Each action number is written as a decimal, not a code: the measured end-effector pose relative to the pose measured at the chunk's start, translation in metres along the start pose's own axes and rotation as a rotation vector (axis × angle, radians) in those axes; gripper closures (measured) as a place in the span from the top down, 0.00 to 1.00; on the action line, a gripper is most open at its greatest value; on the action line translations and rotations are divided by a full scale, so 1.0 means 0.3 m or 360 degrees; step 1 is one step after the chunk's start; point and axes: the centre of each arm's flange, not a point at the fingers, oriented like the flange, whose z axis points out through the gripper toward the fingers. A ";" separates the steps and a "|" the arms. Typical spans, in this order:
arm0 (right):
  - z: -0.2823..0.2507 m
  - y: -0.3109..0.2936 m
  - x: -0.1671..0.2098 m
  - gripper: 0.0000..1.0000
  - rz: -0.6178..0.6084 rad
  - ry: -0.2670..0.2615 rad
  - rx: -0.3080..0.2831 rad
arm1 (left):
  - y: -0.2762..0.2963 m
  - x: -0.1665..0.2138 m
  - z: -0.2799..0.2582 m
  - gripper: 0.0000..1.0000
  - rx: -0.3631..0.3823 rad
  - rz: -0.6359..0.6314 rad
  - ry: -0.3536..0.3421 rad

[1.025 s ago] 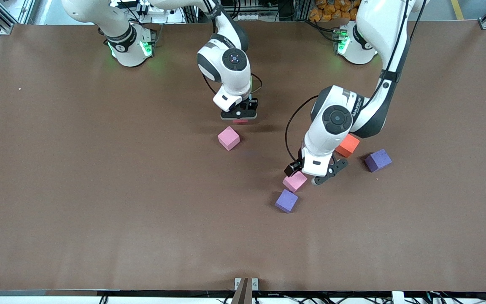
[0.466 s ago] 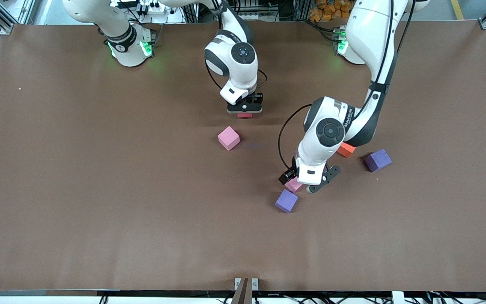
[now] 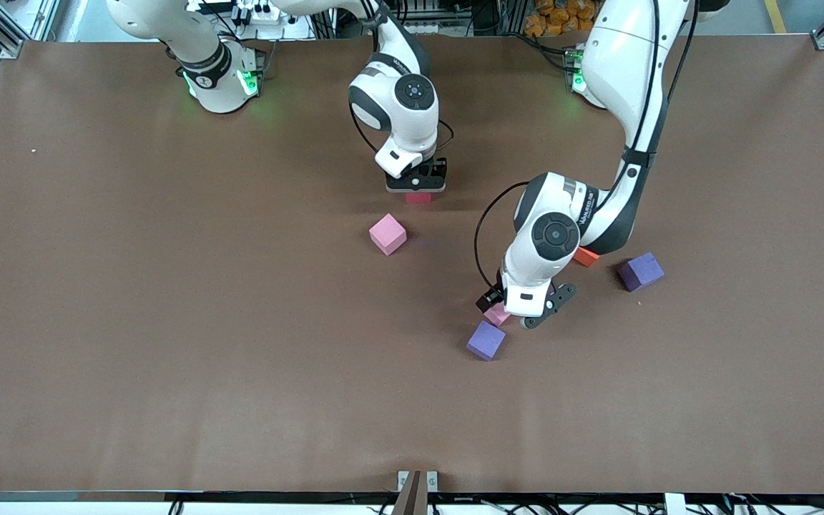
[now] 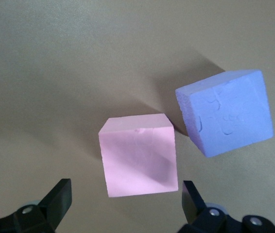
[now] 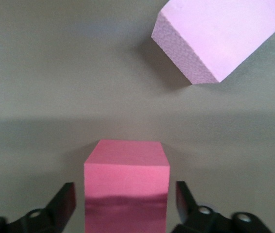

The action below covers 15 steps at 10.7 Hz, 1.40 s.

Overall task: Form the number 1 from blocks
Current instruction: 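Place the red cube below teal with the right gripper while the left reaches pink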

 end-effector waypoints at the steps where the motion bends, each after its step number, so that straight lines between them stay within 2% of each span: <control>1: -0.008 -0.001 0.008 1.00 0.0007 0.0007 0.0006 | 0.002 0.001 0.000 1.00 0.0000 -0.0001 0.0000; 3: -0.047 0.017 0.054 1.00 0.0105 0.0027 0.0033 | 0.018 0.016 -0.001 1.00 -0.0014 -0.0003 0.0011; 6: -0.096 0.128 0.206 1.00 0.0531 0.0035 0.0062 | 0.039 0.041 -0.011 1.00 -0.0036 -0.0010 0.0028; 9: -0.061 0.198 0.313 1.00 0.0883 0.0049 0.0047 | 0.052 0.043 -0.023 1.00 -0.0049 -0.0007 0.0033; 12: -0.031 0.229 0.376 1.00 0.1051 0.0067 0.0036 | 0.049 0.043 0.000 1.00 -0.0032 -0.0007 0.0027; 15: -0.033 0.229 0.385 1.00 0.1119 0.0071 0.0042 | 0.048 0.041 0.016 1.00 -0.0032 -0.0021 0.0009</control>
